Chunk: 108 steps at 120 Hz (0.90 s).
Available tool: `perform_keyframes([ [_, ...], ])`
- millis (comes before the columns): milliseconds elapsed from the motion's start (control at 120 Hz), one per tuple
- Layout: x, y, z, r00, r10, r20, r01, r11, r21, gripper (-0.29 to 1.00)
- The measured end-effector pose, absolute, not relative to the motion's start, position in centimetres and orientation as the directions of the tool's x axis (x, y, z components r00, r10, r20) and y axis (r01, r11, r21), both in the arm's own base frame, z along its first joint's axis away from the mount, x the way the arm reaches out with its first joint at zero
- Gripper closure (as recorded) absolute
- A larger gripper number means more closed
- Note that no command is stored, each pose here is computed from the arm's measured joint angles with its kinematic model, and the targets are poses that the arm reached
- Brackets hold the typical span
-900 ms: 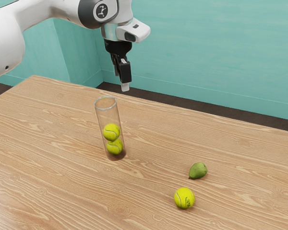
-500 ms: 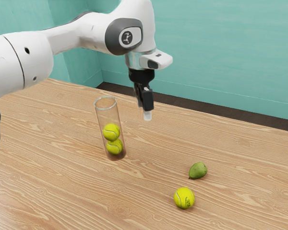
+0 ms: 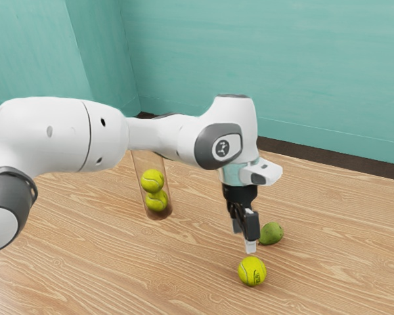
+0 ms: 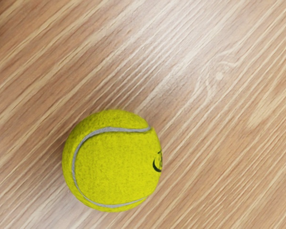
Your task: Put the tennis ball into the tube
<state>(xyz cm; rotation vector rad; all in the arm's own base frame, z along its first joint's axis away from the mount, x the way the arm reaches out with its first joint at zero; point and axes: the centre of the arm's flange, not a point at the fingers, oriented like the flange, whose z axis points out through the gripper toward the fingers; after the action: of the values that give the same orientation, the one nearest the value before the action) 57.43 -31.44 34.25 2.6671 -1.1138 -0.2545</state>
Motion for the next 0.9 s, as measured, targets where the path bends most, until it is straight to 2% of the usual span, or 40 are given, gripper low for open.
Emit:
perform_keyframes([
  [125,57.0,-32.2,32.6,0.711,-0.701,-0.045,-0.663,-0.691,0.287,0.0],
  [342,57.6,-30.7,26.9,0.759,-0.645,-0.081,-0.6,-0.743,0.295,0.0],
  [558,59.2,-30.7,24.0,0.785,-0.618,-0.035,-0.591,-0.766,0.253,0.0],
  [708,60.0,-31.3,24.3,0.795,-0.607,0.013,-0.591,-0.769,0.243,0.0],
  [900,60.6,-31.1,25.2,0.809,-0.585,0.056,-0.58,-0.779,0.237,0.21],
])
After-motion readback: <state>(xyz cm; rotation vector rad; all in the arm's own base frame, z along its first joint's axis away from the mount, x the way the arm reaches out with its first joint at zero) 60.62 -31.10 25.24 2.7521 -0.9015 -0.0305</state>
